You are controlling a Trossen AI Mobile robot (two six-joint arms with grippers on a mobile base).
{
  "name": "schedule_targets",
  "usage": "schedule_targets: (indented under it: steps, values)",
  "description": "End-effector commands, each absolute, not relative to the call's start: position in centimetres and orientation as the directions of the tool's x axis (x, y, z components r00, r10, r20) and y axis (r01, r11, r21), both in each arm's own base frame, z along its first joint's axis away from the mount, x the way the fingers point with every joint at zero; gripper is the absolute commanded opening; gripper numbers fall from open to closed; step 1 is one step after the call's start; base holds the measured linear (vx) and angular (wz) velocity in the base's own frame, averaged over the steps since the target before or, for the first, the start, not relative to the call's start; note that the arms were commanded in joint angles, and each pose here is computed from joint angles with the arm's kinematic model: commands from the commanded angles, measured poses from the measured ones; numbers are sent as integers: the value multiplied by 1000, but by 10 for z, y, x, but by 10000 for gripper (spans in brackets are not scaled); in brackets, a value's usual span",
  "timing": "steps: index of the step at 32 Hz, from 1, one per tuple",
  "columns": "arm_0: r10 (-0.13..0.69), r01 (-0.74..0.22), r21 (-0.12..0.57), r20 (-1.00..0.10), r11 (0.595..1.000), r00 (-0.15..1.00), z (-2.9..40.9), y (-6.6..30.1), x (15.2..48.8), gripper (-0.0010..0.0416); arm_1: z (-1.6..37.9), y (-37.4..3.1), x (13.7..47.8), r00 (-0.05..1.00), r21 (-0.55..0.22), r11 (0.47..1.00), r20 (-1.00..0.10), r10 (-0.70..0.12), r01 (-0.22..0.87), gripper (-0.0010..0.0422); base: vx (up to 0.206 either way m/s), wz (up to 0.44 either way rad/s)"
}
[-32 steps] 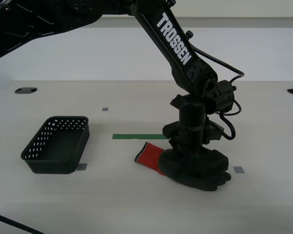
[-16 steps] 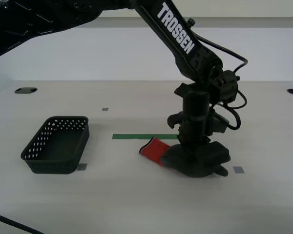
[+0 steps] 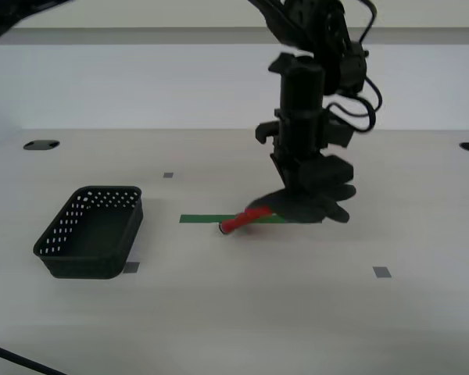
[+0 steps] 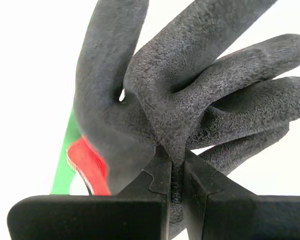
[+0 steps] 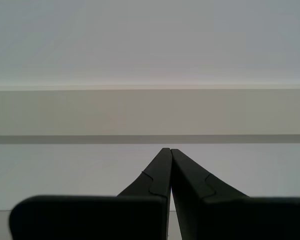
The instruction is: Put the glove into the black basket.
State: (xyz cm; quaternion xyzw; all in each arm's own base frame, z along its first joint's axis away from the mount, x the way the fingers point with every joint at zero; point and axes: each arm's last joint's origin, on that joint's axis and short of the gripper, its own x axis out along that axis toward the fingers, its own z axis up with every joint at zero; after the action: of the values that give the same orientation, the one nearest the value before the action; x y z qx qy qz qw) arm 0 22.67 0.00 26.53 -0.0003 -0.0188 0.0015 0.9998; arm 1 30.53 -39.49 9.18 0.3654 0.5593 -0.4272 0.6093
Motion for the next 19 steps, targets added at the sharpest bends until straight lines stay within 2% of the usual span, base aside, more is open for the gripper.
schedule_targets:
  steps: [1,8,19]
  values:
    - [3,-3,-1,39,1000,999,266,0,227,1,120,-383,317,39,-20,397,-989,-140,917,-1,0,0]
    - [3,-3,-1,38,1000,999,266,0,227,1,181,-343,340,88,-5,477,-981,-172,879,-1,0,0]
    - [3,-3,-1,37,1000,999,265,0,227,1,206,-284,365,83,-13,580,-987,-139,815,-1,0,0]
